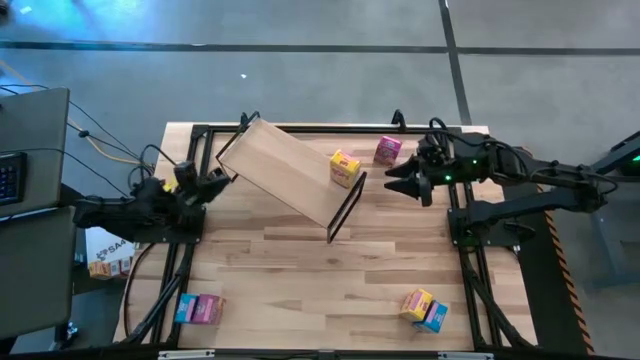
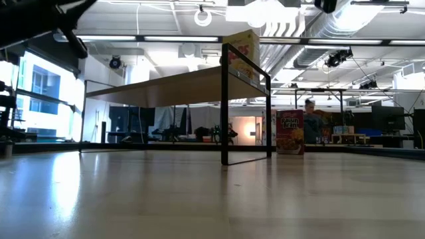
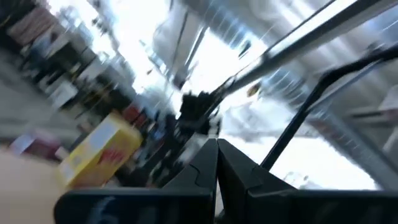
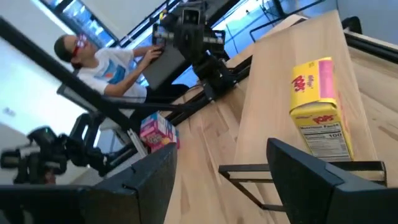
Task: Stack cereal on shelf
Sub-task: Put the yellow cereal box on the shelf aligned with the other yellow cereal box
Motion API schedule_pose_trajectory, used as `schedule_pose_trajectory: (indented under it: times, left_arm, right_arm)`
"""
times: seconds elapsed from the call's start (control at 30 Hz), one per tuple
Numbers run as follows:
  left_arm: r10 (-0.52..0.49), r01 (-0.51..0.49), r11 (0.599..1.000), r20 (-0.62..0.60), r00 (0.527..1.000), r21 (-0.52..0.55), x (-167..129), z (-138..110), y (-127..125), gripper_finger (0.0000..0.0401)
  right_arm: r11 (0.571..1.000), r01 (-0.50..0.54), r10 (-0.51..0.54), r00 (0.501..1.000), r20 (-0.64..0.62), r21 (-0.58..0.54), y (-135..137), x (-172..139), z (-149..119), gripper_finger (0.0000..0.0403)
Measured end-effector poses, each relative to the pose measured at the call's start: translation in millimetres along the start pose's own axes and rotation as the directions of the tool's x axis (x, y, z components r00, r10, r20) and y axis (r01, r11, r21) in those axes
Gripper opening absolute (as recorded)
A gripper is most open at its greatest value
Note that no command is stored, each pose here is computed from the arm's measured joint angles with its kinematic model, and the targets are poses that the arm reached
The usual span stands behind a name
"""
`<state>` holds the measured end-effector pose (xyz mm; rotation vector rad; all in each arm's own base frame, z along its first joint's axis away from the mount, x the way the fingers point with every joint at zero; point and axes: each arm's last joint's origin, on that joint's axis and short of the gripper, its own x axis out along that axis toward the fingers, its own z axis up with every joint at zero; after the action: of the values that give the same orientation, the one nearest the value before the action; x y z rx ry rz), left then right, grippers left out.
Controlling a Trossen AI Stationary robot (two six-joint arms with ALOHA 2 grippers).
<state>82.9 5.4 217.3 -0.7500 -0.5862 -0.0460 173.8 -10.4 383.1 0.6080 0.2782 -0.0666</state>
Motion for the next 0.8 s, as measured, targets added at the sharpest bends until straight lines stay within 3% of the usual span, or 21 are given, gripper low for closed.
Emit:
schedule_pose_trajectory:
  times: [0.17,0.33,0.53,0.7,0.8]
  left_arm:
    - [0.162,-0.125,0.973,0.188,0.969,-0.194,0,7,3,0.0]
    - [0.22,-0.184,0.961,0.172,0.96,-0.205,8,8,2,0.0009]
    - [0.171,-0.178,0.983,0.135,0.976,0.044,41,34,-31,0.0065]
    - [0.232,-0.219,0.935,-0.014,0.973,0.279,67,54,-56,0.0133]
    - [0.324,-0.277,0.905,-0.102,0.94,0.322,75,64,-67,0.0175]
  right_arm:
    - [0.996,-0.037,0.036,0.999,-0.023,-0.078,3,0,-2,0.0241]
    - [0.997,-0.049,0.049,0.999,-0.004,-0.055,5,0,0,0.0241]
    - [0.996,-0.088,0.087,0.995,0.057,0.017,8,0,6,0.0241]
    - [0.996,-0.089,0.085,0.985,0.149,0.02,11,-1,12,0.0241]
    - [0.996,-0.076,0.067,0.983,0.168,0.043,11,-1,13,0.0241]
